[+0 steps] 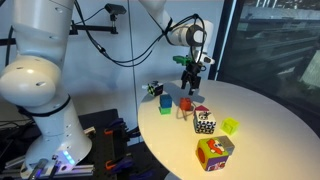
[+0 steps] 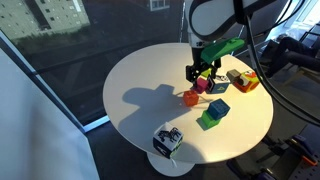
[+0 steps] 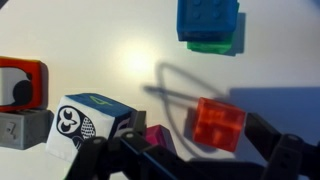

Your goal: Put the orange block on the table

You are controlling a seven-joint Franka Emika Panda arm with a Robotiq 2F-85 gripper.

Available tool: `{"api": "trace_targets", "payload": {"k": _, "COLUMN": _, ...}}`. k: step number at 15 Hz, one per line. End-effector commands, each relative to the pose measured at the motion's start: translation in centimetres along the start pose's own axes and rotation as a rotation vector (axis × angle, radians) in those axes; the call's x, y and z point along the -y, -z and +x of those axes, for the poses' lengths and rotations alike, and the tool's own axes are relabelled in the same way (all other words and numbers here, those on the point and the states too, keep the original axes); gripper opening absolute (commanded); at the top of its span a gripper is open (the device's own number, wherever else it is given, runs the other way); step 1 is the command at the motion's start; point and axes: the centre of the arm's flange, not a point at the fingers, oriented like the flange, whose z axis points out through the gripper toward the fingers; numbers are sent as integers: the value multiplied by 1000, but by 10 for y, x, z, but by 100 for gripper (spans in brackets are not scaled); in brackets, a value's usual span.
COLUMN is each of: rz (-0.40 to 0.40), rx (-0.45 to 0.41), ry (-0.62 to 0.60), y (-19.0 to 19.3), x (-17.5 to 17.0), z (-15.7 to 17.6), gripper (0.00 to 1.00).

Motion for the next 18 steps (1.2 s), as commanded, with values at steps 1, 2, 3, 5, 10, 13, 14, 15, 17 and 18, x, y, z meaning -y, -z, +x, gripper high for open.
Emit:
{"api": "trace_targets", "payload": {"k": 1, "rz": -5, "rx": 45, "ry": -20, "y": 22, "x": -23, "z": -25, "gripper": 100}}
{"api": "trace_targets", "payload": {"k": 2, "rz": -9, "rx": 57, "ry": -22, "y": 27, "x": -27, "z": -29, "gripper": 100}}
{"api": "trace_targets", "payload": {"k": 3, "rz": -13, "rx": 72, "ry": -23, "y": 31, "x": -33, "z": -34, "gripper": 100}}
{"api": "trace_targets", "payload": {"k": 5, "rz": -19, "rx": 89, "ry": -24, "y": 38, "x": -44, "z": -45, "gripper": 100}}
{"api": "trace_targets", "payload": {"k": 10, "rz": -16, "rx": 102, "ry": -30, "y": 57, "x": -73, "z": -82, "gripper": 100}}
{"api": "trace_targets", "payload": {"k": 13, "rz": -4, "rx": 94, "ry": -35, "y": 70, "x": -92, "z": -105, "gripper": 100}}
{"api": "trace_targets", "payload": {"k": 14, "rz": 1, "rx": 93, "ry": -41, "y": 75, "x": -98, "z": -112, "gripper": 100}}
{"api": "trace_targets", "payload": {"k": 15, "rz": 6, "rx": 90, "ry": -44, "y": 79, "x": -103, "z": -118, "gripper": 100}}
{"api": "trace_targets", "payload": {"k": 17, "rz": 16, "rx": 81, "ry": -47, "y": 88, "x": -112, "z": -128, "gripper": 100}}
{"api": "trace_targets", "payload": {"k": 18, "rz": 19, "rx": 76, "ry": -49, "y": 92, "x": -116, "z": -134, "gripper": 100}}
